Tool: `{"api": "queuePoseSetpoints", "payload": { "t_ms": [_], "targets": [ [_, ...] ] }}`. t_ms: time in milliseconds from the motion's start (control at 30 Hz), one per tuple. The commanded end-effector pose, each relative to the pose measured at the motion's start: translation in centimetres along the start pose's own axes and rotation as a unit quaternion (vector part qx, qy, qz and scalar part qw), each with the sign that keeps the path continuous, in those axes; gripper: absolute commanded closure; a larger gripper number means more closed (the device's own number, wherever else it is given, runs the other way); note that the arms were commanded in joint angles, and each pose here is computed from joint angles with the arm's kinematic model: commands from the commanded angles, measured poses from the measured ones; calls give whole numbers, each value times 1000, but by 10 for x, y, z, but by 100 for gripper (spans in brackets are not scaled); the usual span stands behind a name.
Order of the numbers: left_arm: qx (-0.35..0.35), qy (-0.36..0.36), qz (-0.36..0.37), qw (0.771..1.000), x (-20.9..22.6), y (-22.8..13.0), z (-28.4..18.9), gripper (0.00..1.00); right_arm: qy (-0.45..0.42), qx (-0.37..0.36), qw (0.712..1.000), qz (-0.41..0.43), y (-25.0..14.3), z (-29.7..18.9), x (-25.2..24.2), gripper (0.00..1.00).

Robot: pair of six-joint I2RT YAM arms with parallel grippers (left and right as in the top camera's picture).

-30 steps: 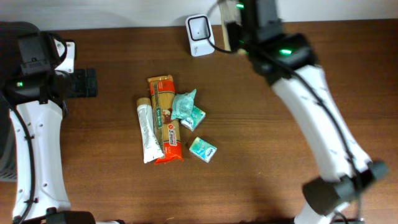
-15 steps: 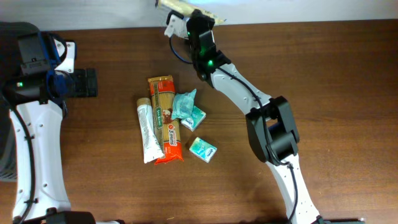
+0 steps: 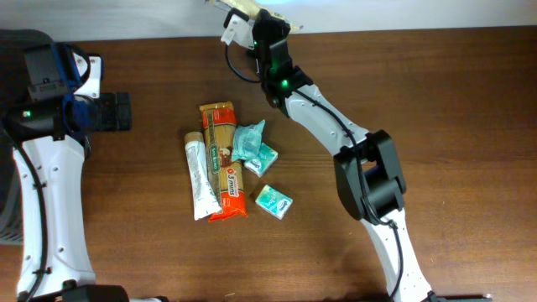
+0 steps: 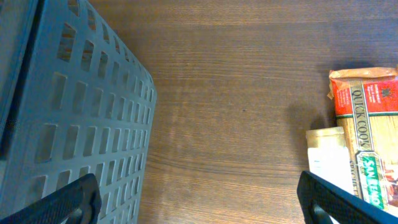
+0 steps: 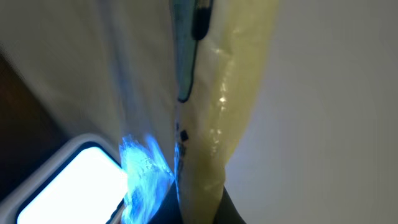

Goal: Scan the item barcode
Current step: 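Lift the snack bag with the right gripper up to the white scanner, then lower the snack bag onto the table's right side and release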

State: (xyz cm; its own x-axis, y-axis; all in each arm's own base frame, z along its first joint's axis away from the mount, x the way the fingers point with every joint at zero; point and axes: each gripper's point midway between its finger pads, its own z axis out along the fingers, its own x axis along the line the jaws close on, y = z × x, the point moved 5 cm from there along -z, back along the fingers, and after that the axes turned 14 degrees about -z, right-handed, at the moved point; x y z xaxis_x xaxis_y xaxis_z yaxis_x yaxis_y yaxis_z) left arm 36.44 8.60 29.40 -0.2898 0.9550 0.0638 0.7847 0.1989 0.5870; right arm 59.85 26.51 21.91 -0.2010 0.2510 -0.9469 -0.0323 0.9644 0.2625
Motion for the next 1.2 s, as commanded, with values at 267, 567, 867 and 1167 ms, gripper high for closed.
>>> {"api": "queuePoseSetpoints", "payload": {
  "t_ms": [267, 567, 867, 1167],
  "targets": [
    [-13, 3, 3, 1000, 3, 5, -8, 1, 218, 81, 848, 476, -55, -212, -156, 96],
    [-13, 3, 3, 1000, 3, 5, -8, 1, 386, 377, 650, 535, -248, -244, -53, 96],
    [-13, 3, 3, 1000, 3, 5, -8, 1, 498, 403, 582, 502, -328, -226, 53, 94],
    [-13, 3, 3, 1000, 3, 5, -8, 1, 522, 380, 588, 487, -321, -223, 45, 35]
  ]
}}
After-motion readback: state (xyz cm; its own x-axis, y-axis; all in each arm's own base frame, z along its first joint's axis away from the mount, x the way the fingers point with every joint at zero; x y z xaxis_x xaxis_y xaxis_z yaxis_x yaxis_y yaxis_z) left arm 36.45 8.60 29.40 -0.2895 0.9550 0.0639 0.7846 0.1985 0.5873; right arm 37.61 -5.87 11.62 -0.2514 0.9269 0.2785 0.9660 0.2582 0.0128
